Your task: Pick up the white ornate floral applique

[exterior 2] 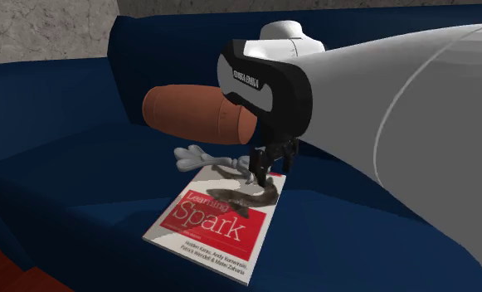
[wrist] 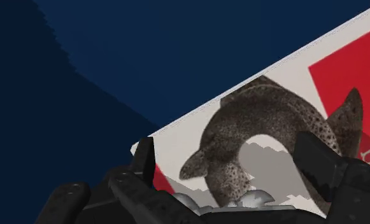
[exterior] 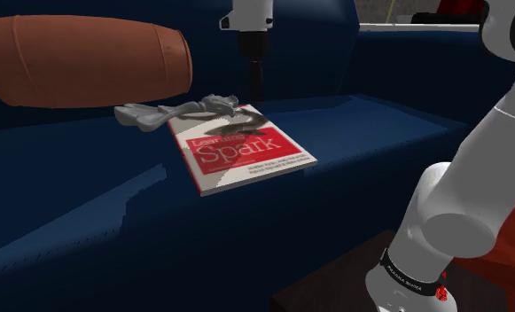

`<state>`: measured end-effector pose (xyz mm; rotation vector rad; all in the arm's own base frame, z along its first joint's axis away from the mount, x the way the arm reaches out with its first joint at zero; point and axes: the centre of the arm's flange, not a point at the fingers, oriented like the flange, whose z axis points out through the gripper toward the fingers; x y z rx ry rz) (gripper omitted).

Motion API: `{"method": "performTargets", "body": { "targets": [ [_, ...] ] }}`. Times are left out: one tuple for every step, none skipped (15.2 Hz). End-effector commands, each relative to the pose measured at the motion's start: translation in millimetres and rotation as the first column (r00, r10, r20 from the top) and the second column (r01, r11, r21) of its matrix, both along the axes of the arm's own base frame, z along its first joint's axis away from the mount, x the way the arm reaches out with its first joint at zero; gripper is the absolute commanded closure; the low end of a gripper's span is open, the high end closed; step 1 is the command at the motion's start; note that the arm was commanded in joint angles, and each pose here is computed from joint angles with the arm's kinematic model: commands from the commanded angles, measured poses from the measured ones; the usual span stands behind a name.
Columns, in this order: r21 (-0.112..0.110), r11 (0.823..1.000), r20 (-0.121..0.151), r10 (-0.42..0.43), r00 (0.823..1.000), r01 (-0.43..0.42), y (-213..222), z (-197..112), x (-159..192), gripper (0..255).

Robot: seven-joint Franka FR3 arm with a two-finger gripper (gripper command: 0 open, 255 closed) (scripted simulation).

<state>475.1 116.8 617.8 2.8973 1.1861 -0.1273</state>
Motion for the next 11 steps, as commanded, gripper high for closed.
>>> {"method": "performTargets", "body": {
  "targets": [
    [-0.008, 0.996, 0.007, 0.088, 0.996, -0.088, 21.4, 4.0, 17.4, 0],
    [-0.012, 0.991, 0.01, 0.13, 0.991, -0.13, 32.1, 5.8, 25.3, 0],
    [-0.017, 0.985, 0.013, 0.172, 0.985, -0.172, 43.2, 7.6, 32.6, 0],
    [-0.022, 0.977, 0.016, 0.213, 0.977, -0.213, 54.5, 9.3, 39.5, 0],
    [-0.026, 0.967, 0.019, 0.254, 0.967, -0.254, 66.2, 11.1, 45.8, 0],
    [-0.031, 0.955, 0.021, 0.295, 0.955, -0.294, 78.1, 12.8, 51.7, 0],
    [-0.036, 0.942, 0.023, 0.335, 0.942, -0.334, 90.3, 14.4, 57.1, 0],
    [-0.041, 0.927, 0.025, 0.375, 0.927, -0.374, 102.7, 16.1, 61.9, 0],
    [-0.047, 0.91, 0.027, 0.414, 0.91, -0.412, 115.3, 17.7, 66.2, 0],
    [-0.052, 0.891, 0.028, 0.452, 0.892, -0.45, 128.0, 19.3, 70.0, 0],
    [-0.057, 0.871, 0.03, 0.489, 0.872, -0.487, 140.9, 20.8, 73.2, 0]
  ]
}}
